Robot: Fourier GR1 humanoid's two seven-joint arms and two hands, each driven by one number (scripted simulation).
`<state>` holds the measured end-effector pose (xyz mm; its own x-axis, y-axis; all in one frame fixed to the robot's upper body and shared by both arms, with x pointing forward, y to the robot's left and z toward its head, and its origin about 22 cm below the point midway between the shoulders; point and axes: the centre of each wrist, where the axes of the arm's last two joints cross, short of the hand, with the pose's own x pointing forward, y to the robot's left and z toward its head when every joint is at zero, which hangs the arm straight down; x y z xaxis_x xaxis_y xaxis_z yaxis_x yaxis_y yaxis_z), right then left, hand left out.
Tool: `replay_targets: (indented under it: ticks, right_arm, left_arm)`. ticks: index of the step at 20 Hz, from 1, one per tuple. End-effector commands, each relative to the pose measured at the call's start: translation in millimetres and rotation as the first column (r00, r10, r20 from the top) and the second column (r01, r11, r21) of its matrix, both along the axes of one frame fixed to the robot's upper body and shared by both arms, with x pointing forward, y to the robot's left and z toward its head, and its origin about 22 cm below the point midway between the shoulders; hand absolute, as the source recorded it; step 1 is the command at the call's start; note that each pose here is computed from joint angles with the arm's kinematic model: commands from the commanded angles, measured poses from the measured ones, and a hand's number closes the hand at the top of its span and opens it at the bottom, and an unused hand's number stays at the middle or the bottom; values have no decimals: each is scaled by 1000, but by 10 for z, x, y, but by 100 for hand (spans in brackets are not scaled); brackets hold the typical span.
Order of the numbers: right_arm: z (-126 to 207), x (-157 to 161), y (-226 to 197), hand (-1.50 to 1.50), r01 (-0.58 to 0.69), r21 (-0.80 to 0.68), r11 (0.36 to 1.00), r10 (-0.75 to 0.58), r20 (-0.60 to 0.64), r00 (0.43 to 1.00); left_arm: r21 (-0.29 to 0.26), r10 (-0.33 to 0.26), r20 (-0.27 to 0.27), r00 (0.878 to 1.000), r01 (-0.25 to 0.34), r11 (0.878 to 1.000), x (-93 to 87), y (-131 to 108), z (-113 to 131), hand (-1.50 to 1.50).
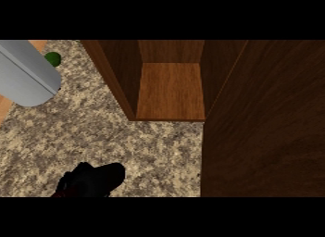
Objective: Pick up the wine, place it into the cabinet and close the cabinet
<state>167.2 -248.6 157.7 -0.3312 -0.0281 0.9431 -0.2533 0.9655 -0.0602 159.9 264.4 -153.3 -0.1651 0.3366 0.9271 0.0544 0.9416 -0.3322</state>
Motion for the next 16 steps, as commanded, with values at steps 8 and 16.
replay_targets:
  ticks: [8,16]
  right_arm:
    - [-19,-94,0,-150,-15,8,1000,15,12,1000]
    - [-151,-63,46,-150,-18,-9,1000,18,-18,1000]
  left_arm:
    - [-76,-47,45,998,50,996,-110,-354,958,150]
    - [-51,-21,129,991,28,998,185,-598,1497,150]
